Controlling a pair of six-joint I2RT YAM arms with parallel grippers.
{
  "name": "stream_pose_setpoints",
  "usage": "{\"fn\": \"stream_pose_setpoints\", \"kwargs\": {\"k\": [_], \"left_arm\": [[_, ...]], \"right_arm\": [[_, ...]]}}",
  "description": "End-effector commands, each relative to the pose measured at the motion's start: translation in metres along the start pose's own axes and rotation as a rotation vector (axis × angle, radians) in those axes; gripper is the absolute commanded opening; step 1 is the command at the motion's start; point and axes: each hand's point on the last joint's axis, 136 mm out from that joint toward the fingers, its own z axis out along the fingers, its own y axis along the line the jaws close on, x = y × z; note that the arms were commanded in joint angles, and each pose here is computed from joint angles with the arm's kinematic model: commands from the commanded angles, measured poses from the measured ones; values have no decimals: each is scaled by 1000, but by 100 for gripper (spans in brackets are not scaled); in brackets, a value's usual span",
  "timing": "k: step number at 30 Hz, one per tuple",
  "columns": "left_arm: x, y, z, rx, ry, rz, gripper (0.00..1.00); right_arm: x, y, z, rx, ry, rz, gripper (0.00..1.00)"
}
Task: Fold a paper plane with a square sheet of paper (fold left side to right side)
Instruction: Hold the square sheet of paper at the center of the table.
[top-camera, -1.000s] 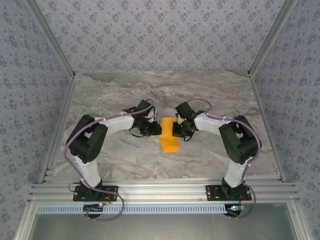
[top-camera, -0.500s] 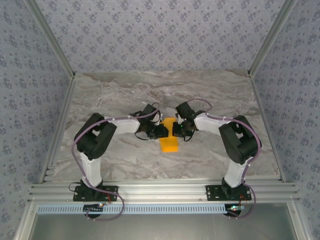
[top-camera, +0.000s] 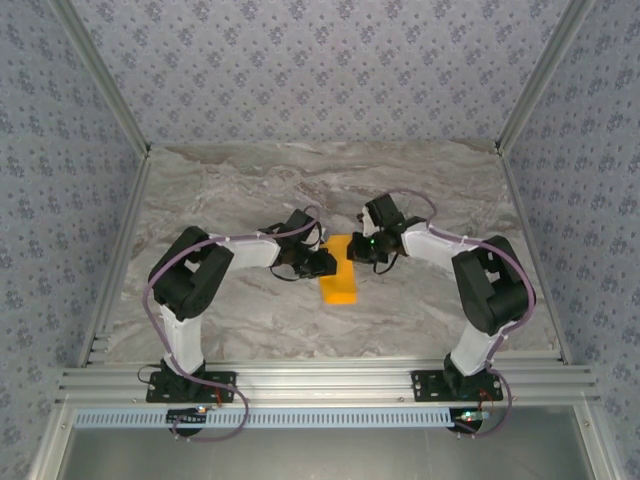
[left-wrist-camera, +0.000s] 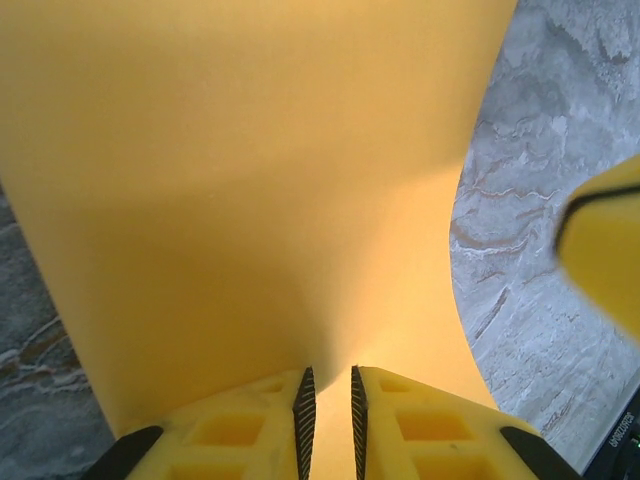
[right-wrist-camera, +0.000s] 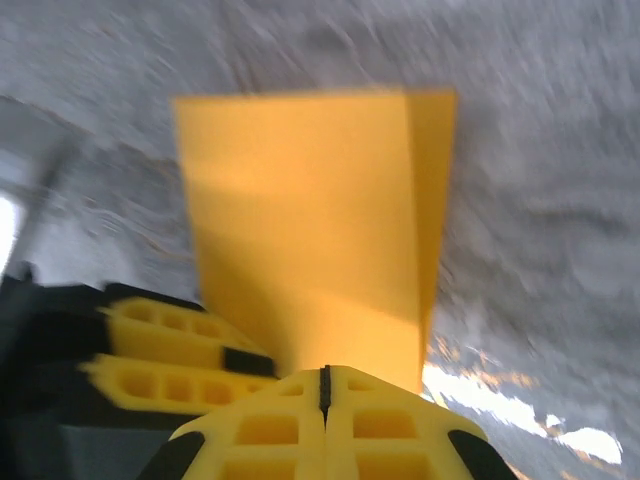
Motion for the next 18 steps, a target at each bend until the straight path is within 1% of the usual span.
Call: {"fn": "stream_pose_setpoints", "kwargs": {"k": [1, 9, 10, 11, 12, 15, 18], "left_arm": [[28, 26, 12, -100, 71, -37, 20], [29, 24, 13, -99, 78, -24, 19], [29, 24, 13, -98, 78, -21, 19], [30, 24, 12, -97, 79, -18, 19], [31, 24, 11, -97, 80, -15, 19], [35, 24, 9, -98, 85, 1, 19], [45, 21, 7, -96, 101, 29, 19]], "right_arm": [[-21, 27, 0, -101, -25, -52, 6], [-27, 22, 39, -101, 31, -5, 6], [-21, 17, 45, -83, 54, 7, 6], [-27, 18, 47, -74, 50, 6, 6], [-25, 14, 50, -55, 63, 15, 6], [-14, -6, 59, 17, 102, 69, 5], [-2, -22, 65, 69, 143, 114, 5]]}}
